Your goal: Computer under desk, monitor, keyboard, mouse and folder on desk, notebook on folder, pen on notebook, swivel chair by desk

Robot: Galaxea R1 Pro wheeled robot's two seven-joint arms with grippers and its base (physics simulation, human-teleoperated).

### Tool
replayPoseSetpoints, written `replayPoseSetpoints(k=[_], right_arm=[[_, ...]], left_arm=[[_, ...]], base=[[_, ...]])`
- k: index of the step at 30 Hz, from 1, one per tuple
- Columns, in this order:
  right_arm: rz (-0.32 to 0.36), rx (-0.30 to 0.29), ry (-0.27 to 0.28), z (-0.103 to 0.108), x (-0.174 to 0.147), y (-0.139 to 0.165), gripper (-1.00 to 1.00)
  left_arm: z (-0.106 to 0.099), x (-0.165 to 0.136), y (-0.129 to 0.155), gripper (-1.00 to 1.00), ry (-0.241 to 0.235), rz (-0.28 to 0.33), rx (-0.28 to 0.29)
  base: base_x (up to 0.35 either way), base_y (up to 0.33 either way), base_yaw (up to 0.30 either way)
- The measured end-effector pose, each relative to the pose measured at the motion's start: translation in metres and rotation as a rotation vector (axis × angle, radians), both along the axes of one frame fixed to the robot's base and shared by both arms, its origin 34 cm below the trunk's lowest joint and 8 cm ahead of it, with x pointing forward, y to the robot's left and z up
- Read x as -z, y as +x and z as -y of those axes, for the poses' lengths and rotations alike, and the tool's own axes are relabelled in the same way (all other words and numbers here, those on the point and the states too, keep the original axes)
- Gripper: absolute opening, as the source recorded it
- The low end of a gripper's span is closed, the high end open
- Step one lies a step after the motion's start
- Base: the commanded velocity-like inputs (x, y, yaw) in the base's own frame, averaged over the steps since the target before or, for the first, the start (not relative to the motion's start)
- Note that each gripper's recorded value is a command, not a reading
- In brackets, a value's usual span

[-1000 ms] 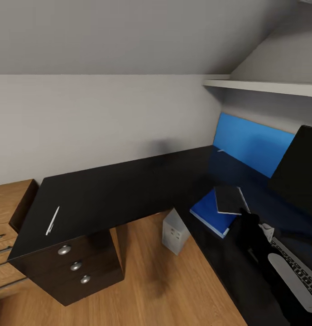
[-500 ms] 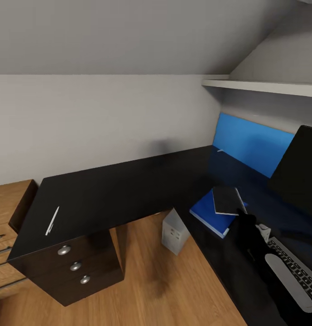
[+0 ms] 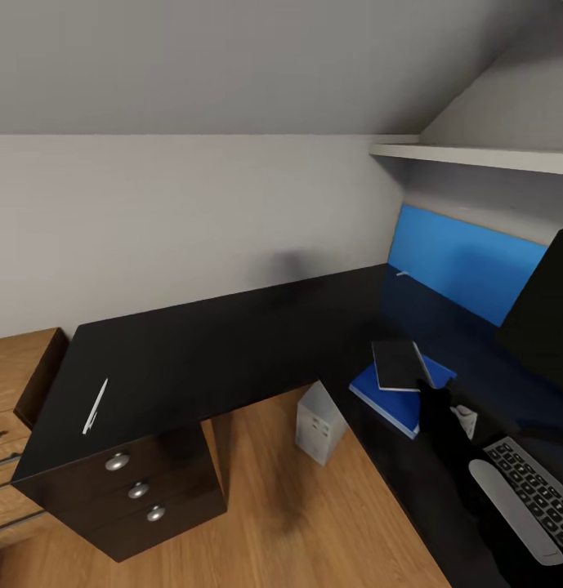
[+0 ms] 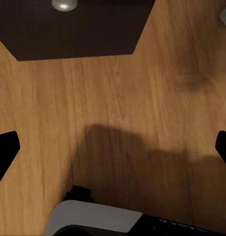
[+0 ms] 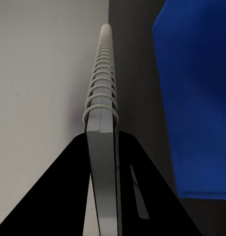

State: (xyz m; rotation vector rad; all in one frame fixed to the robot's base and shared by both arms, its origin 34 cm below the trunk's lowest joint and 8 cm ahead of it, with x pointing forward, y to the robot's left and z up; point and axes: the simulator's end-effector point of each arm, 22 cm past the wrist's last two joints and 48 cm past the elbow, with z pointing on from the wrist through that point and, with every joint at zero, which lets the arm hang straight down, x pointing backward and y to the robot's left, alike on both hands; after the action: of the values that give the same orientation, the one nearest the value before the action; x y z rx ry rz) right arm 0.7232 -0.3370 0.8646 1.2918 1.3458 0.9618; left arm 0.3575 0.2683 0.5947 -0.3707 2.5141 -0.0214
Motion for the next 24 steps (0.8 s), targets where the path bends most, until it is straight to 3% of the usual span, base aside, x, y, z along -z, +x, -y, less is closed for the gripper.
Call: replayPoseSetpoints(k=[17, 19, 24], right_arm=[[-0.034, 0.005, -0.002, 0.001, 0.008, -0.002, -1.00], [-0.074, 0.023, -0.002, 0.007, 0.020, -0.005, -1.00], [-0.098, 0.030, -0.004, 0.009, 0.026, -0.006, -1.00]], left_arm=[[0.000, 0.000, 0.000, 1.00, 0.000, 0.002, 0.000], [0.000, 0.000, 0.000, 1.00, 0.000, 0.001, 0.000], [0.000, 0.000, 0.000, 1.00, 0.000, 0.002, 0.000]], base=[[0.103, 0.002, 0.000], [0.004, 0.000, 0.000], [0.001, 0.000, 0.000]])
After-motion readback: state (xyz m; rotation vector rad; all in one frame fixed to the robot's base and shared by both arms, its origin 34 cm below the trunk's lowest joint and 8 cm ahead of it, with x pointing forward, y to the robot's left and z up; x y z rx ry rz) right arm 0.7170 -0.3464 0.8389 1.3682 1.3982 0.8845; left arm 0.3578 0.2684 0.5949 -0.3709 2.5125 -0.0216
